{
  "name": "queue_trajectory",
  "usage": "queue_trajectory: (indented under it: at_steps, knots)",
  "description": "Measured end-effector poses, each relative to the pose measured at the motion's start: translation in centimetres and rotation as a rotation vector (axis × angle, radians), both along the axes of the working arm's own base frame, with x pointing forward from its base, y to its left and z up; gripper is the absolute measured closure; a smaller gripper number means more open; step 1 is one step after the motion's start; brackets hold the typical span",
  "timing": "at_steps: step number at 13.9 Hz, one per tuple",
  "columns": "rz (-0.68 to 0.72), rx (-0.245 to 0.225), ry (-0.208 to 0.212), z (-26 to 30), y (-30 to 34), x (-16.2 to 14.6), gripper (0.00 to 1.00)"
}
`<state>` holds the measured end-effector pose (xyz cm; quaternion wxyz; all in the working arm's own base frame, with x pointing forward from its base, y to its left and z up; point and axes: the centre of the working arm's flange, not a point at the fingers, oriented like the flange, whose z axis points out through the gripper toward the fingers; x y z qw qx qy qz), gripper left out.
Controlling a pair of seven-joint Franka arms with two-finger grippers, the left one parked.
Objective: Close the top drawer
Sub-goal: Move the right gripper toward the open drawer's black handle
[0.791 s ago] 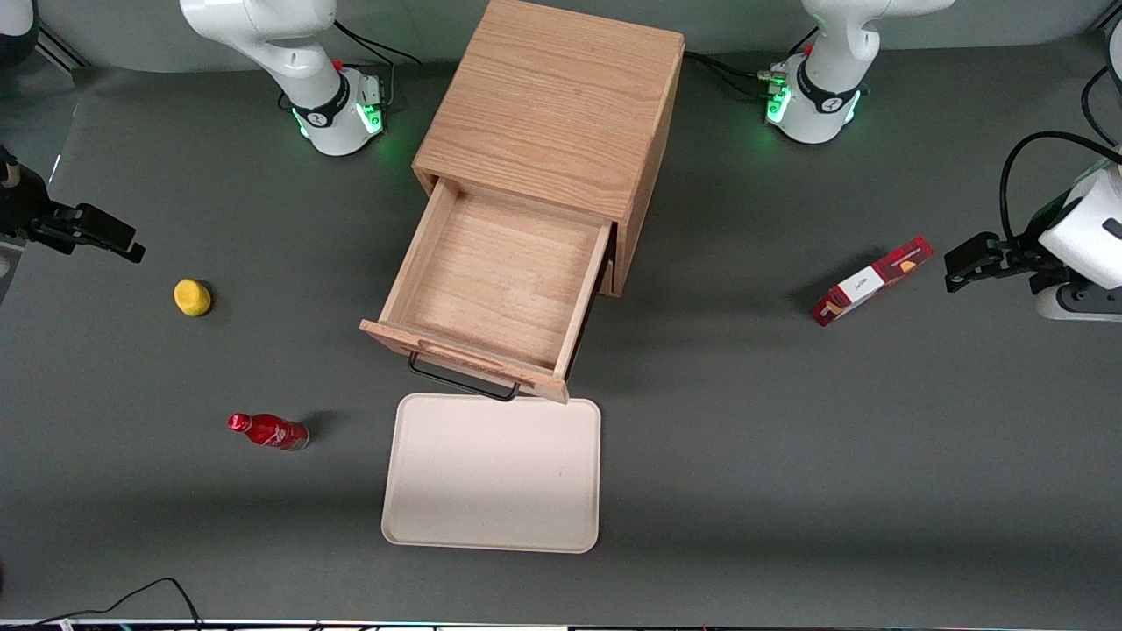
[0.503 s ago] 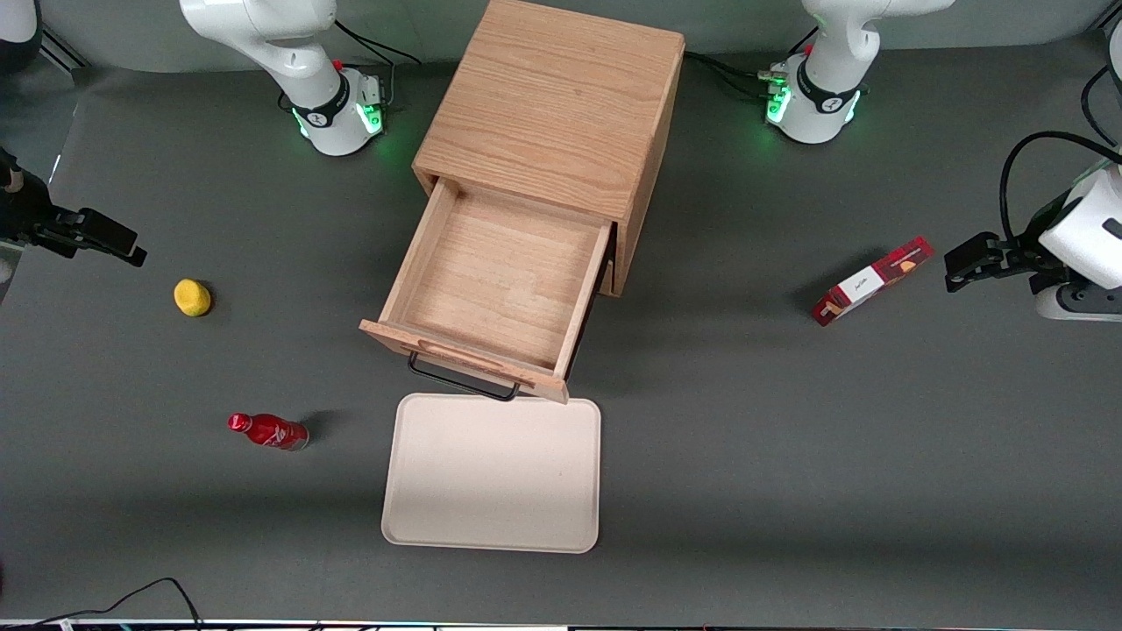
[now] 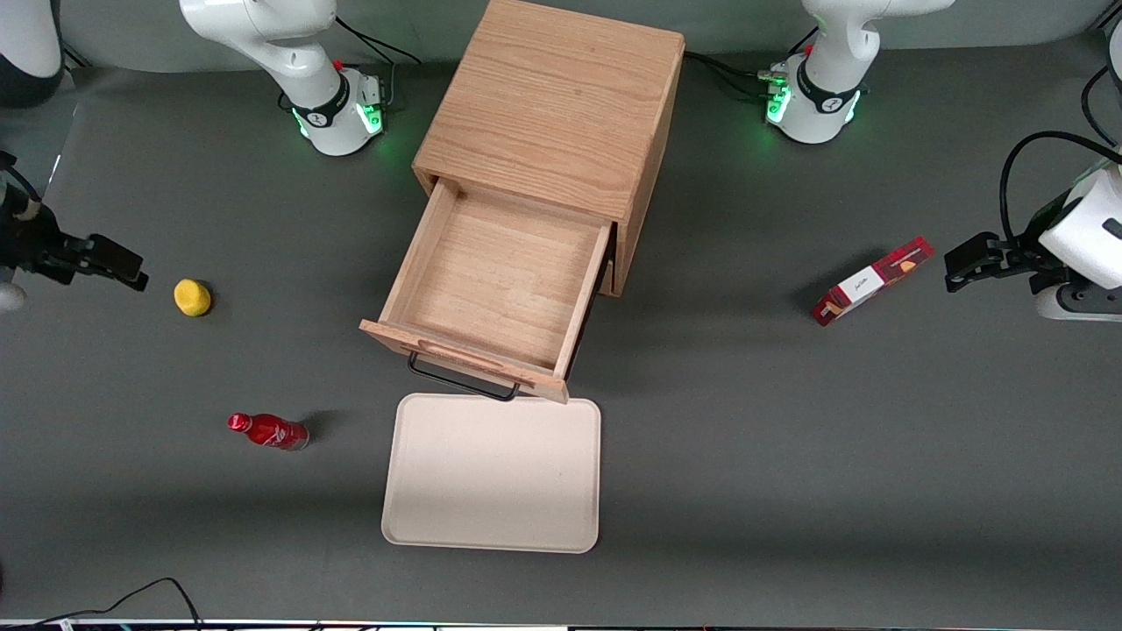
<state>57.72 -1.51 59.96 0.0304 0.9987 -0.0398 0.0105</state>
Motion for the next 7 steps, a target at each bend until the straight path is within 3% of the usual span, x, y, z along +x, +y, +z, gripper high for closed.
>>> queue_trajectory:
  at_steps: [4,7]
  knots:
    - [0.146,-0.006,-0.007,-1.8,3.0,5.5,0.0]
    - [0.315,0.015,0.022,-4.2,6.4,8.7,0.0]
